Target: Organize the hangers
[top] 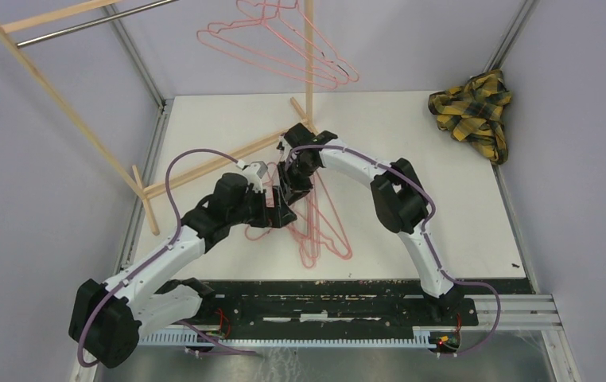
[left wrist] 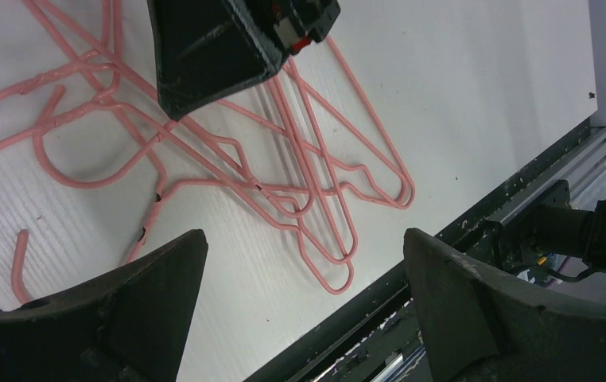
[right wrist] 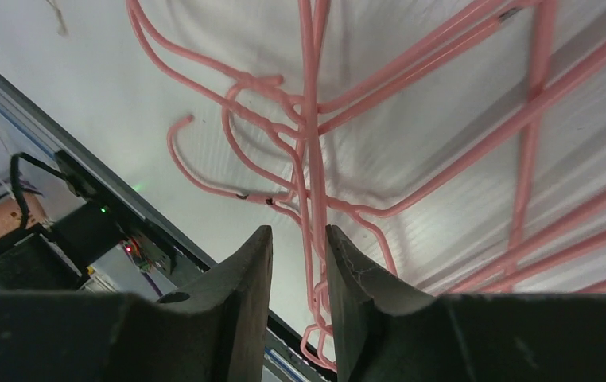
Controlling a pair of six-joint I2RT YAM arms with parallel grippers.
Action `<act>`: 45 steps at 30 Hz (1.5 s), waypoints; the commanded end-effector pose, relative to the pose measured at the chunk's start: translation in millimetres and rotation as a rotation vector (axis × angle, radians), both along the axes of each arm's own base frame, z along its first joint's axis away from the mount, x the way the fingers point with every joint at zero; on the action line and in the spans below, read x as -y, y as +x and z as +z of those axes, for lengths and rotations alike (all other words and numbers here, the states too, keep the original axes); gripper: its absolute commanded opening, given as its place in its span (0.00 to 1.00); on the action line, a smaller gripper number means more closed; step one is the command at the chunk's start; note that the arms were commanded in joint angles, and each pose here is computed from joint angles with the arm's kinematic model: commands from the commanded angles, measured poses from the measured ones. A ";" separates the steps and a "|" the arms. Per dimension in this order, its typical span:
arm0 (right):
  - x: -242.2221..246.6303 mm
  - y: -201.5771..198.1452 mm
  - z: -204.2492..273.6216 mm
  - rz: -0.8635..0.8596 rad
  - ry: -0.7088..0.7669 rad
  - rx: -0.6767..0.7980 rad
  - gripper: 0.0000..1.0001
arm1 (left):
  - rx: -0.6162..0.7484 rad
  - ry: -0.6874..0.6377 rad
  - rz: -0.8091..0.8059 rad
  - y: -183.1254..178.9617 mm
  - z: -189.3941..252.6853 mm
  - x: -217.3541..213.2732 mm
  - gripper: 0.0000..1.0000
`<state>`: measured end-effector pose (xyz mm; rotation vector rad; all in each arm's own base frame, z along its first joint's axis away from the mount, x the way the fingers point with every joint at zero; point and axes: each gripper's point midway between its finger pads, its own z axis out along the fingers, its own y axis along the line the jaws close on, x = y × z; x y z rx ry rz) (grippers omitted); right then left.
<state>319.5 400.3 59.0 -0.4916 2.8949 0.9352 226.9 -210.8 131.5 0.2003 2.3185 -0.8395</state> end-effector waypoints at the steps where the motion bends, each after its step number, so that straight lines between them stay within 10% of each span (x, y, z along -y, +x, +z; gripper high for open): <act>1: -4.6 -12.9 -3.5 0.083 -0.031 0.040 0.39 | 0.041 0.006 0.018 -0.9 9.0 -6.2 0.99; 19: -1.5 -18.1 -43.5 0.069 -0.096 0.006 0.28 | 0.063 -0.007 0.083 -16.1 14.9 -24.3 0.99; 33: -21.9 0.8 73.9 -0.069 0.173 0.113 0.02 | 0.088 -0.024 0.090 -8.4 20.2 -20.5 1.00; 45: -47.9 -1.7 109.6 -0.110 0.370 0.016 0.01 | 0.102 -0.091 0.143 8.4 15.5 -11.3 1.00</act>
